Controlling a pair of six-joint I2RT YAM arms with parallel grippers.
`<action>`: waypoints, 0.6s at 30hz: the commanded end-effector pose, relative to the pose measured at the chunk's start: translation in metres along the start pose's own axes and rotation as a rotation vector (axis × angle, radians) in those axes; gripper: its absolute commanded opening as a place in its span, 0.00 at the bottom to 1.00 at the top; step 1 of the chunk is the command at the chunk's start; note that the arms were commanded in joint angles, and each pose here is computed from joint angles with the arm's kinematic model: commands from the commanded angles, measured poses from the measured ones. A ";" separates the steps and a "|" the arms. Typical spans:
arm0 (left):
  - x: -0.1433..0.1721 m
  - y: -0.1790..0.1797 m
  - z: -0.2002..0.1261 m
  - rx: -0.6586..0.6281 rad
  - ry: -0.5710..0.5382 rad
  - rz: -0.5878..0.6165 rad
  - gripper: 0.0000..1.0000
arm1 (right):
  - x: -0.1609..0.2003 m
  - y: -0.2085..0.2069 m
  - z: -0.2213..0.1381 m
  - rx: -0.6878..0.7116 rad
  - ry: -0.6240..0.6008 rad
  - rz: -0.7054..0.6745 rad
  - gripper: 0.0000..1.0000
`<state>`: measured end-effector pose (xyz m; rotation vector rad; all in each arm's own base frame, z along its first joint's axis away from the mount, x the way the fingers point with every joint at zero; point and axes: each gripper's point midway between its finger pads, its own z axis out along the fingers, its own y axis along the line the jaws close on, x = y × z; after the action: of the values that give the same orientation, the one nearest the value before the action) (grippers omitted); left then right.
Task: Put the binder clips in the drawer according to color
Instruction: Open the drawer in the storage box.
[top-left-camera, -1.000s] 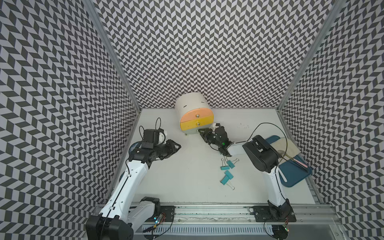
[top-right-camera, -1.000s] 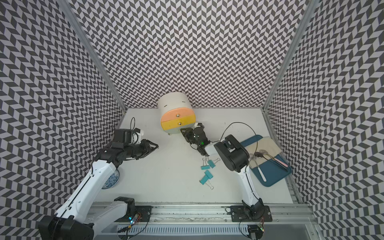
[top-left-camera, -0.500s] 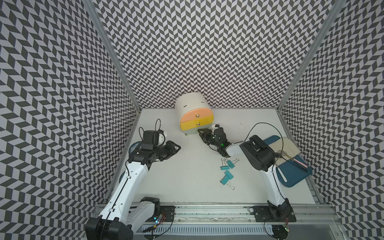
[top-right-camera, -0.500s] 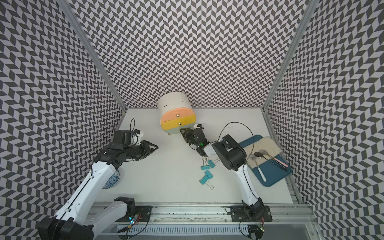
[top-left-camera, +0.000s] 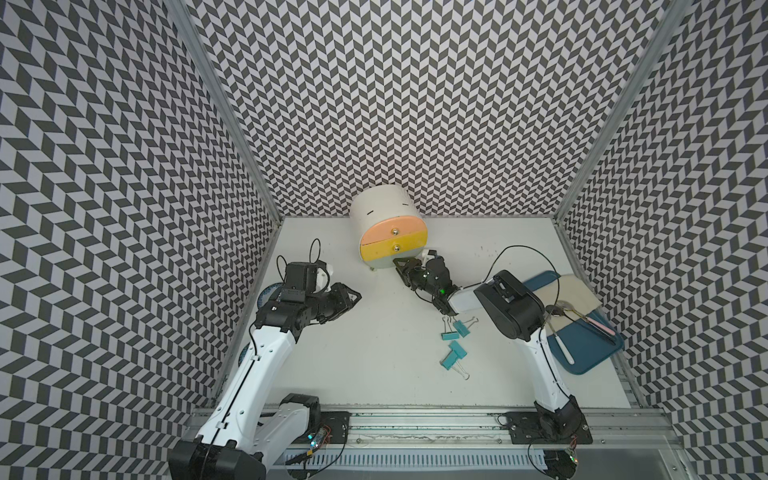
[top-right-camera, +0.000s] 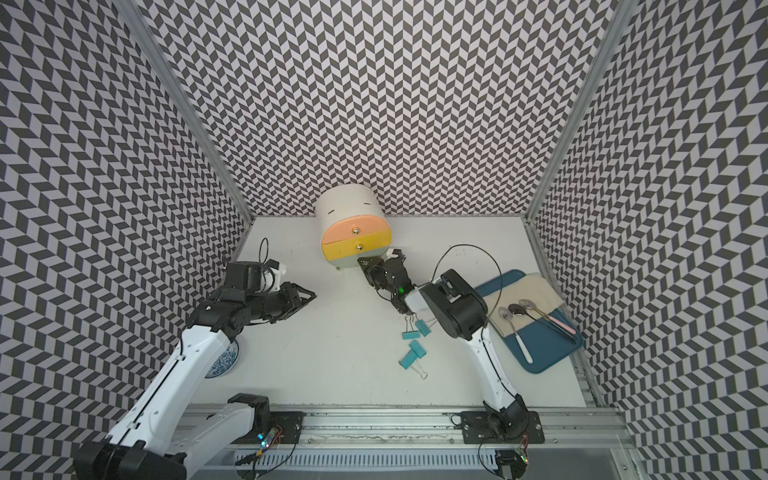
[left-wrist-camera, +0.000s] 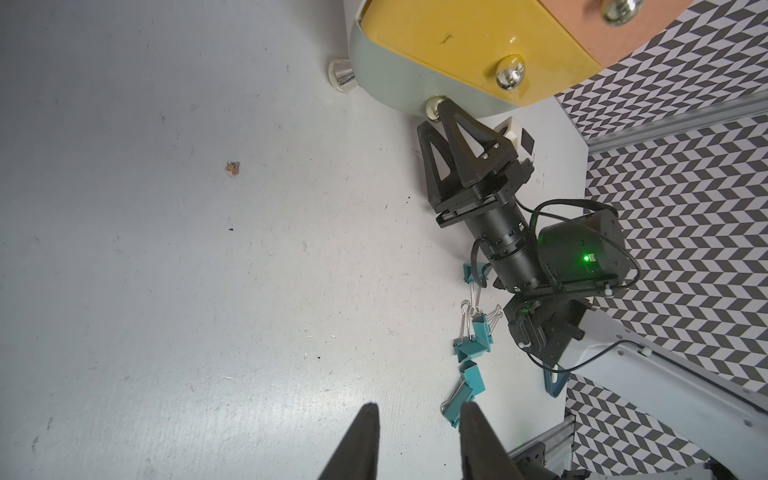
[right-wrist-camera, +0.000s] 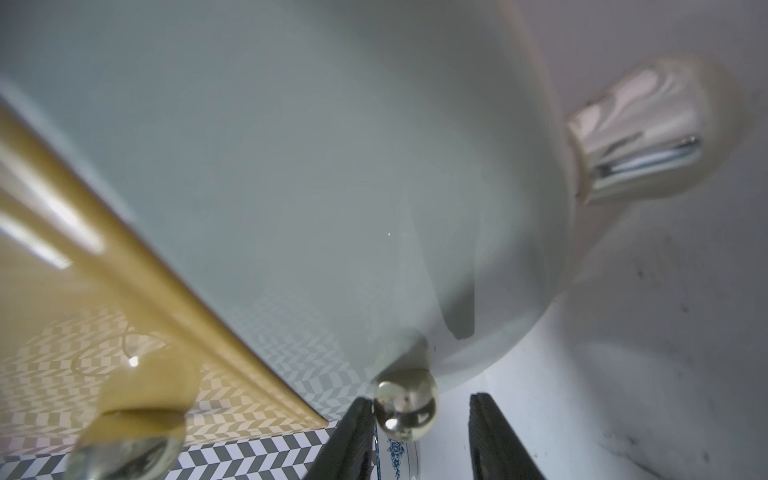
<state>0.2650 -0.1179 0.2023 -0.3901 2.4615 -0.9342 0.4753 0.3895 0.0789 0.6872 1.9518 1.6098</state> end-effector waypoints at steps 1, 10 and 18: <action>0.005 0.002 -0.002 -0.006 0.003 0.024 0.37 | -0.002 0.016 0.006 -0.071 -0.019 -0.006 0.40; 0.006 0.003 -0.003 -0.012 0.004 0.023 0.37 | -0.003 0.019 0.011 -0.083 -0.022 -0.009 0.33; 0.005 0.003 -0.005 -0.012 -0.006 0.019 0.37 | 0.001 0.024 0.002 -0.090 -0.014 -0.015 0.24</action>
<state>0.2621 -0.1170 0.2035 -0.3873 2.4589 -0.9293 0.4799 0.3941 0.0805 0.6910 1.9355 1.6256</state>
